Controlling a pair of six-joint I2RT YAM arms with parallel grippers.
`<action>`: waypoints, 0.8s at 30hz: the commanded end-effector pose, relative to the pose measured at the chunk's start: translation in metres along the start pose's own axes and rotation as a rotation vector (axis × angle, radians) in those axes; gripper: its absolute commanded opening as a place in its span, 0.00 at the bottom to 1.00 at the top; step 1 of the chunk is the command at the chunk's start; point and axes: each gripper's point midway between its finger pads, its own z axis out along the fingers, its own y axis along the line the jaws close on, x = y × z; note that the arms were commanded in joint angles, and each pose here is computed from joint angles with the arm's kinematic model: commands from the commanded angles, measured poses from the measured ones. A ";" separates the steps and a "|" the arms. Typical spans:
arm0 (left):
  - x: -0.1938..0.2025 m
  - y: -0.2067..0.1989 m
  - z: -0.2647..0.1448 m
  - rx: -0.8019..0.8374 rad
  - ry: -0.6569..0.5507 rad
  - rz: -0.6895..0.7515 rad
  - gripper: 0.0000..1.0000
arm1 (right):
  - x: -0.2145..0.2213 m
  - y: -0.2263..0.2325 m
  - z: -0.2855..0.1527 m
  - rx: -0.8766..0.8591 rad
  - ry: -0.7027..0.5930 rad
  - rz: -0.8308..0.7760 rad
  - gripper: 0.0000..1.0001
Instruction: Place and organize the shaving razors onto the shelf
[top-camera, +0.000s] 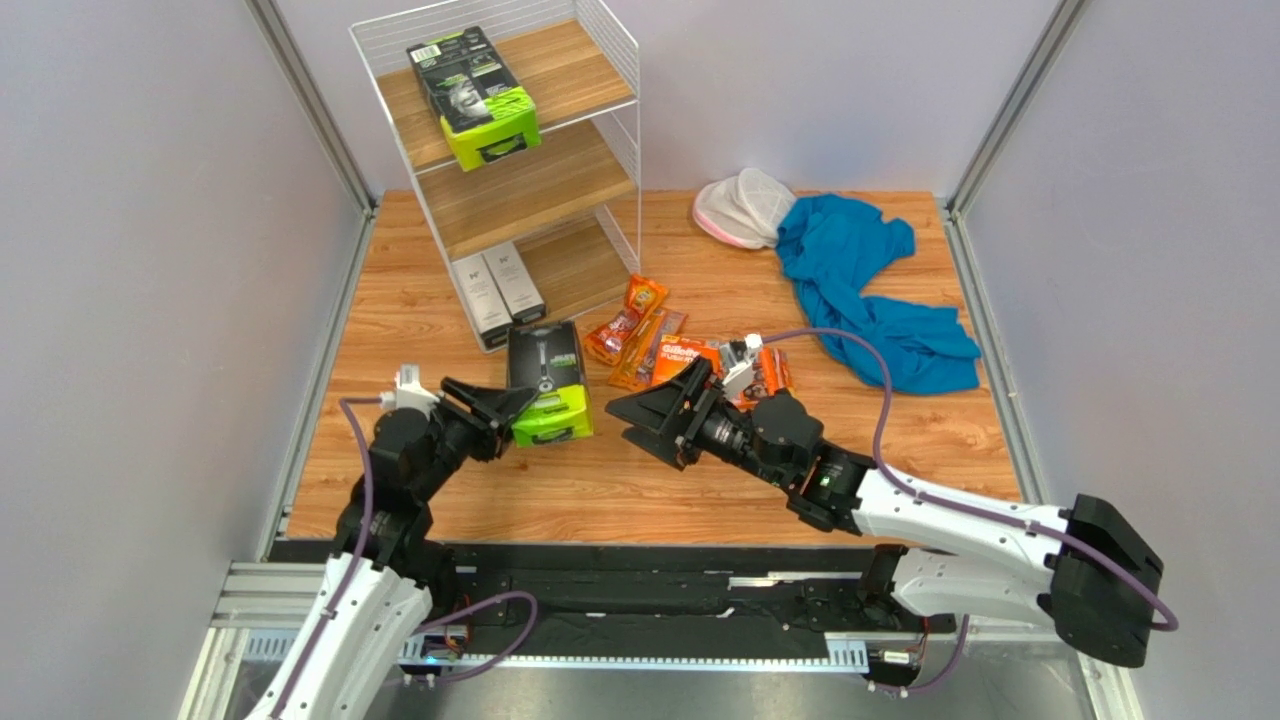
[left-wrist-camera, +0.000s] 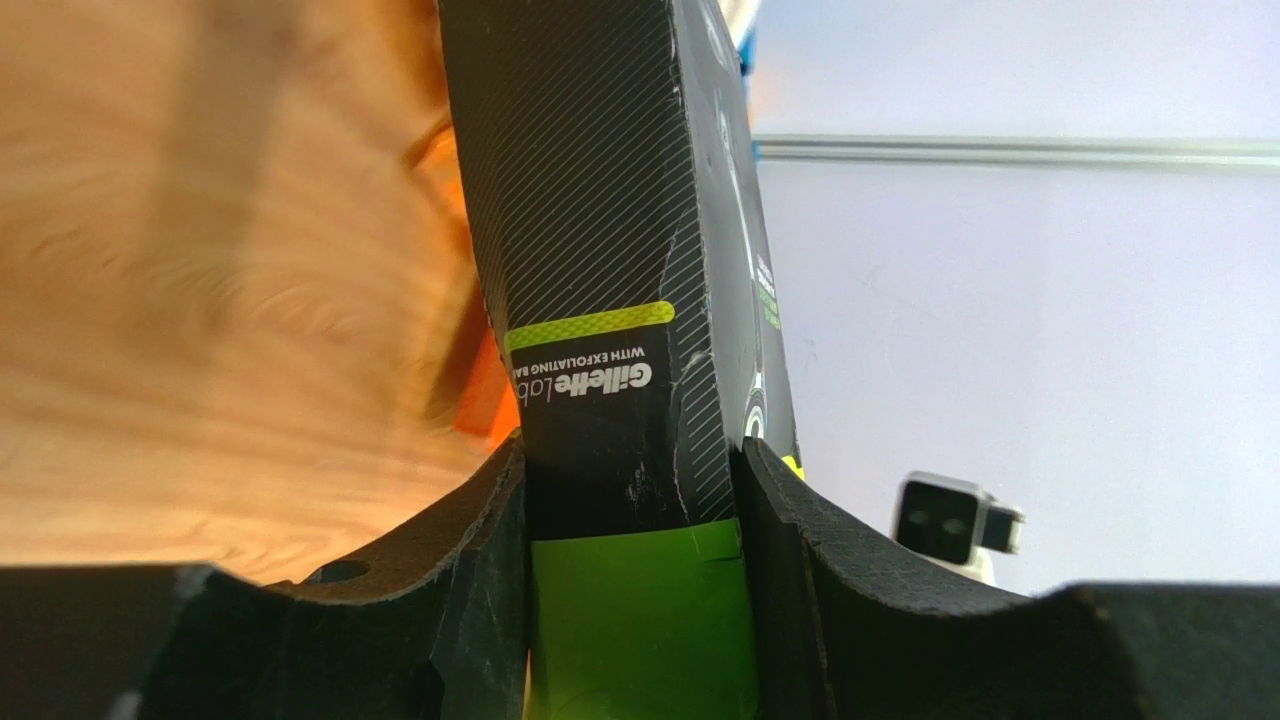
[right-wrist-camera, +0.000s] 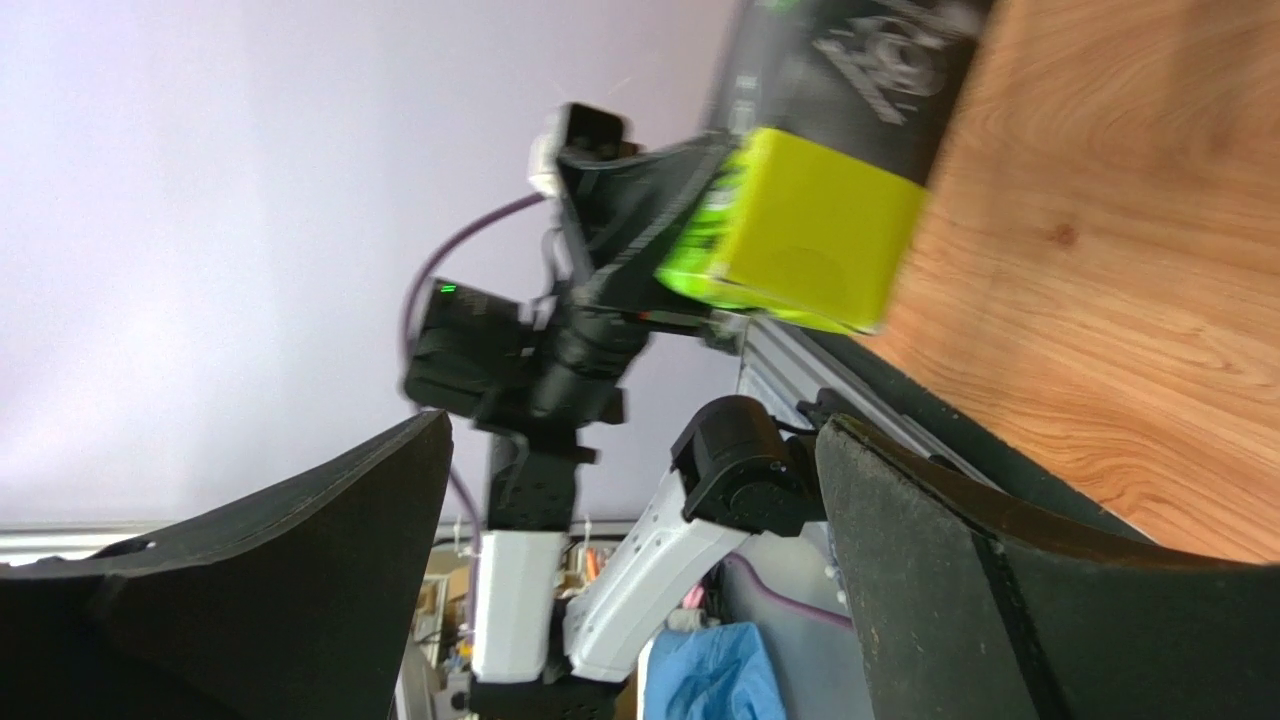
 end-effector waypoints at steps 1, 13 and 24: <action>-0.020 -0.106 -0.019 0.236 -0.073 0.191 0.00 | -0.011 -0.016 -0.002 0.120 -0.081 -0.055 0.97; -0.002 -0.167 -0.007 0.280 0.007 0.336 0.00 | -0.019 0.054 0.015 -0.075 -0.136 -0.106 0.98; 0.012 -0.177 -0.005 0.318 0.062 0.348 0.00 | -0.028 0.055 0.023 -0.046 -0.182 -0.073 0.99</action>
